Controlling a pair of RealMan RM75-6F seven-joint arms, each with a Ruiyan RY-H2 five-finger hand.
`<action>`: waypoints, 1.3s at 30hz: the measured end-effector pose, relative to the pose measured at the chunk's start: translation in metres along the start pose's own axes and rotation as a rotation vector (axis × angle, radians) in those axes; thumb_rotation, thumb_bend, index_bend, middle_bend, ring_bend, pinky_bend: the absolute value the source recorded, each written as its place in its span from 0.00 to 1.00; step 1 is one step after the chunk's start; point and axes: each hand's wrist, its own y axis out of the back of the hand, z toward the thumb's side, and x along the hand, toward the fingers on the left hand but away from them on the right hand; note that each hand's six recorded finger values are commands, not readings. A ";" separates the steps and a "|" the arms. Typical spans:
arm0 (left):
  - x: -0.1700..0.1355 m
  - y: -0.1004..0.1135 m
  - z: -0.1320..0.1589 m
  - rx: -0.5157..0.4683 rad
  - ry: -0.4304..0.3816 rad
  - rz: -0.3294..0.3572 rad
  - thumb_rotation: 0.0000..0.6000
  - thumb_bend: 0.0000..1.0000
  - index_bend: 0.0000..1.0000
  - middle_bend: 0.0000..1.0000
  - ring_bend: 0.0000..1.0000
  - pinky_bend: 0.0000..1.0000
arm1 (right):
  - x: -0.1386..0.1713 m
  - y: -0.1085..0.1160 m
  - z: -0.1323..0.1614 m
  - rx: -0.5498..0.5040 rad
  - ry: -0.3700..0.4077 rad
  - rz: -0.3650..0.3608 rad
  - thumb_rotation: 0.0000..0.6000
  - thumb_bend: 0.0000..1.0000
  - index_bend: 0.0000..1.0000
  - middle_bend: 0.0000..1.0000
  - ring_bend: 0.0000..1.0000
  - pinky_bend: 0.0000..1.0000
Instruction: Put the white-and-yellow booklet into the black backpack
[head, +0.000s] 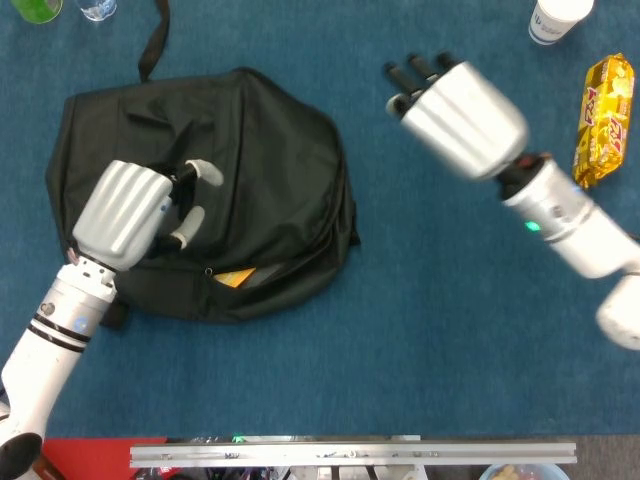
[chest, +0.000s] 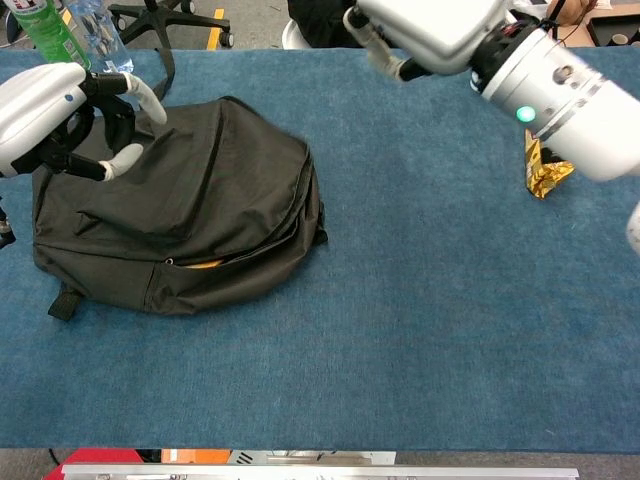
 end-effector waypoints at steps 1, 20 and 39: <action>0.000 0.000 0.003 0.003 -0.008 -0.006 1.00 0.38 0.28 0.45 0.43 0.63 | 0.004 0.001 -0.007 -0.002 -0.017 0.002 1.00 0.32 0.18 0.39 0.38 0.64; -0.006 0.018 -0.033 0.060 0.083 0.099 1.00 0.38 0.31 0.42 0.39 0.54 | 0.104 -0.002 -0.095 0.025 -0.259 0.193 1.00 0.32 0.32 0.45 0.38 0.64; -0.086 0.030 -0.093 0.176 0.276 0.184 1.00 0.38 0.34 0.41 0.39 0.50 | 0.269 -0.006 -0.130 -0.078 -0.564 0.298 1.00 0.33 0.40 0.50 0.41 0.63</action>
